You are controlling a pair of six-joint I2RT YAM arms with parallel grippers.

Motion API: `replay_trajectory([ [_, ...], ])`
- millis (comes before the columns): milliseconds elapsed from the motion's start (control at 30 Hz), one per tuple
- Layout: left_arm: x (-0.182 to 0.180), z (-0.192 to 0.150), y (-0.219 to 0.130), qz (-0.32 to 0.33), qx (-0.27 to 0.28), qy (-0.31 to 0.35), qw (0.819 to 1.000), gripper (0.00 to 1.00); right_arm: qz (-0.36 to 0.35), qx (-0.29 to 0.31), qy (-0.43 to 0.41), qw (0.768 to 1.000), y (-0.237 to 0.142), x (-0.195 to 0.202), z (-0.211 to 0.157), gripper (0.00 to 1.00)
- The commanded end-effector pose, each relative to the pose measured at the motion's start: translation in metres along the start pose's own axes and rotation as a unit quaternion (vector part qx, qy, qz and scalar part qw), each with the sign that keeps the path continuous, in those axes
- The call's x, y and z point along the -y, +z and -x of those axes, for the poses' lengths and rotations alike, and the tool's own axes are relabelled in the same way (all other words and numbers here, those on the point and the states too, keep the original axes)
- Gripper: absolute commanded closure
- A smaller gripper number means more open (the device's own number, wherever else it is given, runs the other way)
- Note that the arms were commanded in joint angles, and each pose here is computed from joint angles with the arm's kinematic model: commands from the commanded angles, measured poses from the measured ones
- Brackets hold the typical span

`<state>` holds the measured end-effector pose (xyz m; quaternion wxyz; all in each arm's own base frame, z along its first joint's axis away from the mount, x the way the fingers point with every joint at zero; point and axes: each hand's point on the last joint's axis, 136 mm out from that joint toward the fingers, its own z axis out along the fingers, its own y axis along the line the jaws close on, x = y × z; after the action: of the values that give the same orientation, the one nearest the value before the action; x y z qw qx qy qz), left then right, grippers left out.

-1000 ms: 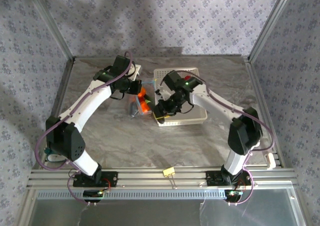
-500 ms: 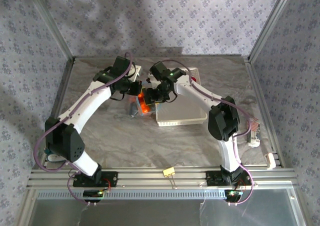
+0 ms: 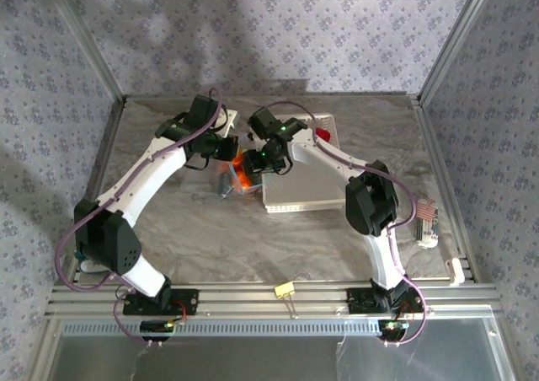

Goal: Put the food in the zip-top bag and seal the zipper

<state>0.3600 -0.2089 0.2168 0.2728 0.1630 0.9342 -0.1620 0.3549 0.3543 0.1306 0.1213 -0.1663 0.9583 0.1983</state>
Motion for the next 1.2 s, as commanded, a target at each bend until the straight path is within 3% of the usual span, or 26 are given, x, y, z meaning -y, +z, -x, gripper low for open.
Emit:
replay_trajectory([
  [0, 0.006, 0.005, -0.014, -0.01, 0.018, 0.007, 1.0, 0.9, -0.005, 0.016, 0.0, 1.0, -0.012, -0.003, 0.007, 0.53],
  [200, 0.006, 0.006, -0.016, -0.009, 0.02, 0.009, 1.0, 0.9, -0.014, 0.057, -0.011, 0.998, -0.049, -0.003, 0.007, 0.53],
  [433, 0.006, 0.005, -0.017, -0.01, 0.022, 0.01, 1.0, 0.91, -0.09, 0.174, -0.024, 0.98, -0.128, 0.028, -0.006, 0.52],
  [533, 0.006, 0.005, -0.016, -0.011, 0.024, 0.009, 1.0, 0.91, -0.155, 0.225, -0.032, 0.961, -0.155, 0.056, -0.011, 0.43],
  [633, 0.007, 0.006, -0.015, -0.014, 0.023, 0.009, 1.0, 0.91, -0.227, 0.233, -0.031, 0.945, -0.168, 0.092, -0.014, 0.34],
  [933, 0.008, 0.007, -0.017, -0.015, 0.024, 0.007, 1.0, 0.89, -0.333, 0.156, 0.001, 0.93, -0.14, 0.178, 0.015, 0.29],
  [1167, 0.006, 0.005, -0.014, -0.012, 0.017, 0.007, 1.0, 0.88, -0.368, 0.113, -0.021, 0.923, -0.088, 0.208, 0.059, 0.25],
])
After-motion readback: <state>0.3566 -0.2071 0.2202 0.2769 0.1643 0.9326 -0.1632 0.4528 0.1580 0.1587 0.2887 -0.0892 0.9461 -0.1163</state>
